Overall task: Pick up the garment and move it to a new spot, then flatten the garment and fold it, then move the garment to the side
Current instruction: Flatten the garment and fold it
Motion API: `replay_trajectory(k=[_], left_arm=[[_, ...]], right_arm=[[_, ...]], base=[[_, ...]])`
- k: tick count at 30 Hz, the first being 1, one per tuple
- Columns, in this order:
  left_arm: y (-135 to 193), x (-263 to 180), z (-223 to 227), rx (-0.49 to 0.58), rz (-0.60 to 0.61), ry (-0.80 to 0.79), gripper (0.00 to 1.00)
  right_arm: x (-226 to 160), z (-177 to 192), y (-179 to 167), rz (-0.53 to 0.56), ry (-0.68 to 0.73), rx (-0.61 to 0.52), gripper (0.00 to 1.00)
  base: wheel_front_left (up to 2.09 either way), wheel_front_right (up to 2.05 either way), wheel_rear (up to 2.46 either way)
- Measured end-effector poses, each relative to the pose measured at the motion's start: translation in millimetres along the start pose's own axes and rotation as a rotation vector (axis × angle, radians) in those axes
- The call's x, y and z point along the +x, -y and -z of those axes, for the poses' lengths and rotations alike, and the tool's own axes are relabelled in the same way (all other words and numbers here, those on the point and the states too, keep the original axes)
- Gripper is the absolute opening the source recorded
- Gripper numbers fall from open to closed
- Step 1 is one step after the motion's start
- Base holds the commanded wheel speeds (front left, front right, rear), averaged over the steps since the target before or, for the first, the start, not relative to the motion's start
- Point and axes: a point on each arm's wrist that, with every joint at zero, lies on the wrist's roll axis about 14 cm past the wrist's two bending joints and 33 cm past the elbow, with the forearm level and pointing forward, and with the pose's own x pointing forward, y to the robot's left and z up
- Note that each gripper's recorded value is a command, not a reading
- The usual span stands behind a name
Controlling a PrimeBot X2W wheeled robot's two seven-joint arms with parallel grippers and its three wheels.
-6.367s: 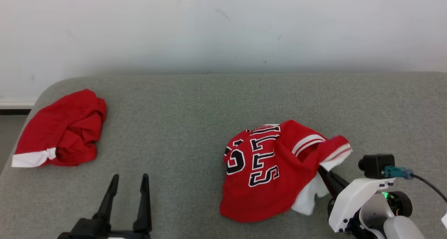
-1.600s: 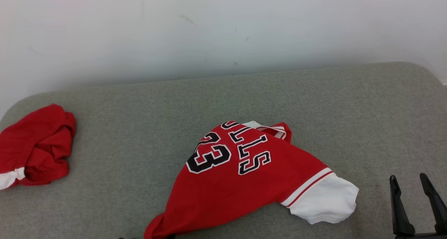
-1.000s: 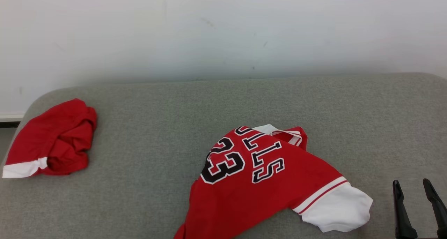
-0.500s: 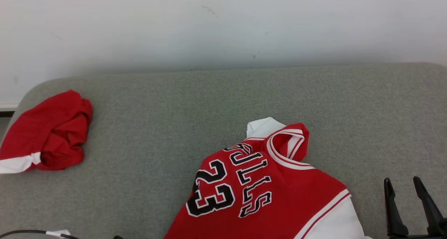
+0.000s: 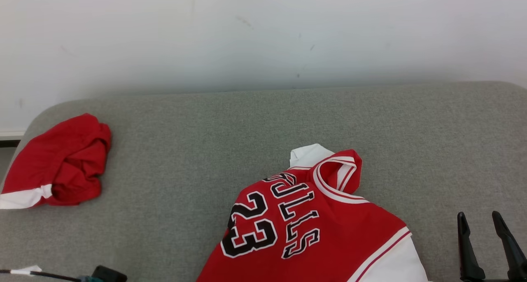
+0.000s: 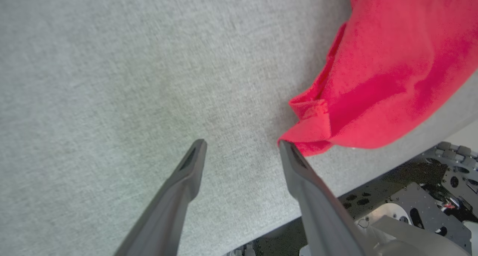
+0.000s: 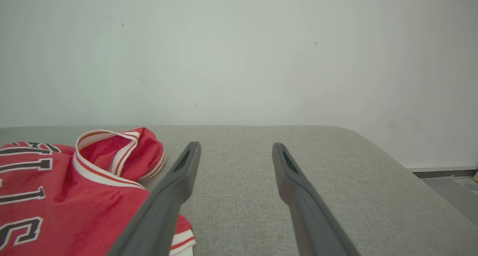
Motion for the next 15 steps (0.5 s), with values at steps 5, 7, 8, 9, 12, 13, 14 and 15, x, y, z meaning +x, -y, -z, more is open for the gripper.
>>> replay_trajectory(k=[5, 7, 8, 9, 12, 13, 14, 15], left_arm=[[2.3, -4.6, -52.0, -0.003, -0.009, 0.176, 1.00], [14.7, -2.5, -69.9, -0.009, 0.023, 0.237, 1.00], [23.9, -1.1, -78.7, -0.010, 0.053, 0.267, 1.00], [34.2, 0.9, -87.5, -0.021, 0.086, 0.298, 1.00], [58.1, 11.7, -96.3, -0.024, 0.157, 0.314, 1.00], [63.2, 16.1, -96.8, -0.027, 0.171, 0.309, 1.00], [65.1, 20.5, -97.4, -0.026, 0.177, 0.306, 1.00], [62.8, 24.9, -98.4, -0.021, 0.167, 0.305, 1.00]], right_arm=[[2.2, 2.6, -5.2, -0.015, -0.007, 0.001, 1.00], [2.8, 3.0, -5.3, -0.016, -0.009, 0.001, 1.00], [3.0, 3.1, -4.9, -0.015, -0.009, 0.000, 1.00], [3.1, 3.3, -4.9, -0.015, -0.010, 0.000, 1.00], [2.8, 4.3, -5.4, -0.016, -0.013, 0.000, 1.00], [2.4, 4.5, -4.8, -0.014, -0.014, -0.001, 1.00], [2.2, 4.3, -4.5, -0.013, -0.014, -0.002, 1.00], [1.8, 4.3, -4.2, -0.012, -0.015, -0.002, 1.00]], base=[[0.00, 0.00, 0.00], [0.00, 0.00, 0.00], [0.00, 0.00, 0.00], [0.00, 0.00, 0.00], [0.00, 0.00, 0.00], [0.00, 0.00, 0.00], [0.00, 0.00, 0.00], [0.00, 0.00, 0.00]])
